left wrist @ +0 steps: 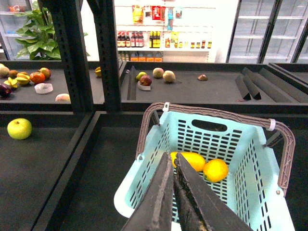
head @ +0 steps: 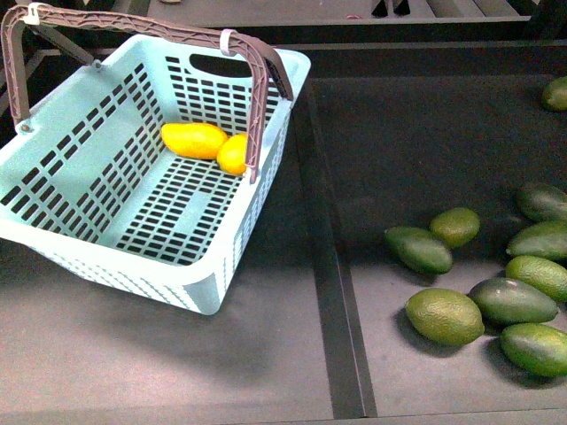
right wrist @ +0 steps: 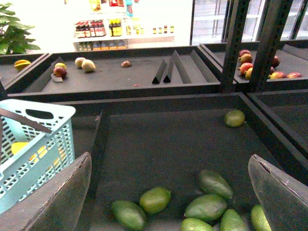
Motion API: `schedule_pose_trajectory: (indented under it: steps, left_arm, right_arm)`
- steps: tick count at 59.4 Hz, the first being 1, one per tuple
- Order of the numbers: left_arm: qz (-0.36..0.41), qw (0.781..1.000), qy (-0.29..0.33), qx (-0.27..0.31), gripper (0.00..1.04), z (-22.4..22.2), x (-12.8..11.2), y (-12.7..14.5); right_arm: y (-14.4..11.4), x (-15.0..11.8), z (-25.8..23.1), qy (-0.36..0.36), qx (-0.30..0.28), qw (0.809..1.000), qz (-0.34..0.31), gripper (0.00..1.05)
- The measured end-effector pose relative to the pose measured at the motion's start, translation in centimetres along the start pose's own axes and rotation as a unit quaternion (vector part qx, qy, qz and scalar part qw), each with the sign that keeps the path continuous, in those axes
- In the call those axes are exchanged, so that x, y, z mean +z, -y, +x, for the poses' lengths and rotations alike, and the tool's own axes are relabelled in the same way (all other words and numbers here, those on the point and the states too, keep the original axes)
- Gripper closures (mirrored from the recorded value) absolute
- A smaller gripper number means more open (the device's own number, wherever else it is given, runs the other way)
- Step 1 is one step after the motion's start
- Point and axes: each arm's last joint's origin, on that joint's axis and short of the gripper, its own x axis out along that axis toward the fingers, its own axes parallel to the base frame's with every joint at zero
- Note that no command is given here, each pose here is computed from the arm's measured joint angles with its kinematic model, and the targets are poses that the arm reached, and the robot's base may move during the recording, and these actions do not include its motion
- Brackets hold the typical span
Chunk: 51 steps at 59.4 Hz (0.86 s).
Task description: Pick lemon and mango into basket
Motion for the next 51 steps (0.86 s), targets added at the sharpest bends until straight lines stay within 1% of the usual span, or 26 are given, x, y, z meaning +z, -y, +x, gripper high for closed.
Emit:
schedule_pose_trajectory:
  steps: [9, 10, 12, 13, 21, 22, 32, 33, 38, 40, 42, 51]
  left_arm:
    - [0.000, 1.000, 0.000, 0.000, 1.01, 0.00, 0.00, 0.00]
    - [0.000, 1.000, 0.000, 0.000, 0.99, 0.00, 0.00, 0.00]
    - [0.000, 1.000, 0.000, 0.000, 0.92, 0.00, 0.00, 0.00]
    - [0.000, 1.000, 0.000, 0.000, 0.90, 0.00, 0.00, 0.00]
    - [0.000, 1.000, 0.000, 0.000, 0.62, 0.00, 0.00, 0.00]
    - [0.000, 1.000, 0.000, 0.000, 0.60, 0.00, 0.00, 0.00]
    - [0.000, 1.000, 0.000, 0.000, 0.25, 0.00, 0.00, 0.00]
    - [0.000, 1.000, 0.000, 0.000, 0.23, 0.00, 0.00, 0.00]
    - [0.000, 1.000, 0.000, 0.000, 0.06, 0.00, 0.00, 0.00]
    - [0.001, 1.000, 0.000, 0.000, 0.06, 0.00, 0.00, 0.00]
    - [0.001, 1.000, 0.000, 0.000, 0.08, 0.00, 0.00, 0.00]
    - [0.001, 1.000, 0.000, 0.000, 0.07, 0.00, 0.00, 0.00]
  right_arm:
    - [0.00, 0.00, 0.00, 0.000, 0.000, 1.000, 0.000, 0.09]
    - [0.00, 0.00, 0.00, 0.000, 0.000, 1.000, 0.000, 0.09]
    - [0.00, 0.00, 0.00, 0.000, 0.000, 1.000, 0.000, 0.09]
    - [0.00, 0.00, 0.00, 0.000, 0.000, 1.000, 0.000, 0.09]
    - [0.00, 0.00, 0.00, 0.000, 0.000, 1.000, 0.000, 0.09]
    - [0.00, 0.00, 0.00, 0.000, 0.000, 1.000, 0.000, 0.09]
    - [0.00, 0.00, 0.00, 0.000, 0.000, 1.000, 0.000, 0.09]
    - [0.00, 0.00, 0.00, 0.000, 0.000, 1.000, 0.000, 0.09]
    - [0.00, 0.00, 0.00, 0.000, 0.000, 1.000, 0.000, 0.09]
    - [0.00, 0.00, 0.00, 0.000, 0.000, 1.000, 0.000, 0.09]
    - [0.00, 0.00, 0.00, 0.000, 0.000, 1.000, 0.000, 0.09]
    - [0.00, 0.00, 0.00, 0.000, 0.000, 1.000, 0.000, 0.09]
